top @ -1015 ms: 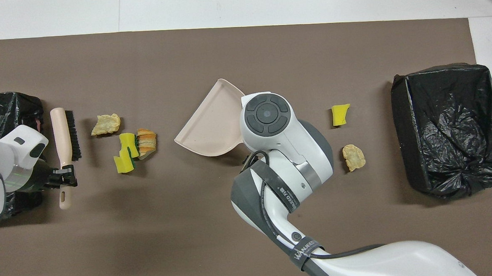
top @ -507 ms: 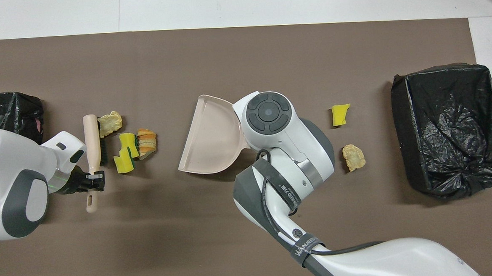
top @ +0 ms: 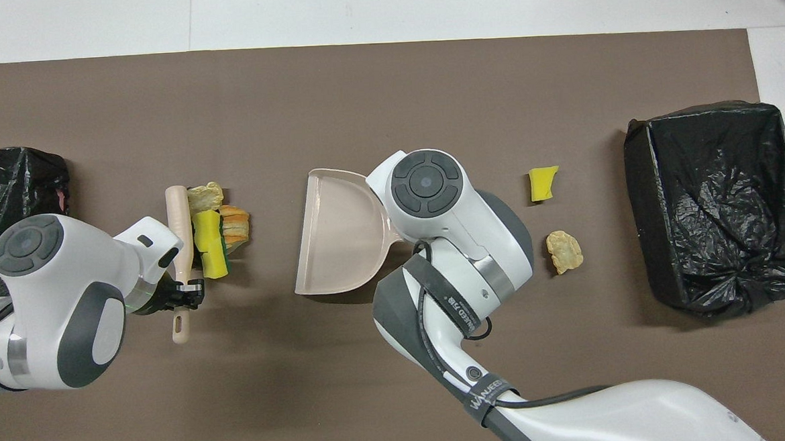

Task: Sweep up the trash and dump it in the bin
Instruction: 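Sweep the sponge and bread pieces into the dustpan with the left gripper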

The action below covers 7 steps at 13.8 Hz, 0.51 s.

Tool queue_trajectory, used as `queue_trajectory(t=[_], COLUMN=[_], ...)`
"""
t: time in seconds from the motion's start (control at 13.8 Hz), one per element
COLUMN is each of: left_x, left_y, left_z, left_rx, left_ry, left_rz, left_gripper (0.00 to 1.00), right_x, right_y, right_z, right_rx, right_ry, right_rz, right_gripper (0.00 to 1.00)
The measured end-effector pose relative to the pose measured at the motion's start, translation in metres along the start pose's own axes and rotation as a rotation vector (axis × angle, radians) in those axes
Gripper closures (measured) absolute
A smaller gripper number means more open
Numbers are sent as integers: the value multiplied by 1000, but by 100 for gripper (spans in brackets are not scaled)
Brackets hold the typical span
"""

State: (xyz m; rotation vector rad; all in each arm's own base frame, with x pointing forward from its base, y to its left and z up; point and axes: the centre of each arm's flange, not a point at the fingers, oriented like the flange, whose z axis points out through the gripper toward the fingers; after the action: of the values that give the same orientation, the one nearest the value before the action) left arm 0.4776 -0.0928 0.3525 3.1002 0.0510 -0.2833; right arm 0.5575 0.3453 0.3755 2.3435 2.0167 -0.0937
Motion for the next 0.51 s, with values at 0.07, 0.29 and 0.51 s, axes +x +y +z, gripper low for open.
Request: queue_trajectory(t=[0.07,0.29,0.51], left_x=[-2,-14,-32], left_y=[10,51,98], left_z=[1,4,7], left_rx=[-14,-32,-57], left_ry=[-3,-10,-22], left_rz=[8,71,127], left_gripper=[74,74,74], right_x=[0,-1,-3], right_y=[0,1,2], right_z=[0,0,0], right_rx=[0,-1,-2], right_ry=[0,-1,-3], right_rz=[-1,-17,-33], right_gripper=[69,69,69])
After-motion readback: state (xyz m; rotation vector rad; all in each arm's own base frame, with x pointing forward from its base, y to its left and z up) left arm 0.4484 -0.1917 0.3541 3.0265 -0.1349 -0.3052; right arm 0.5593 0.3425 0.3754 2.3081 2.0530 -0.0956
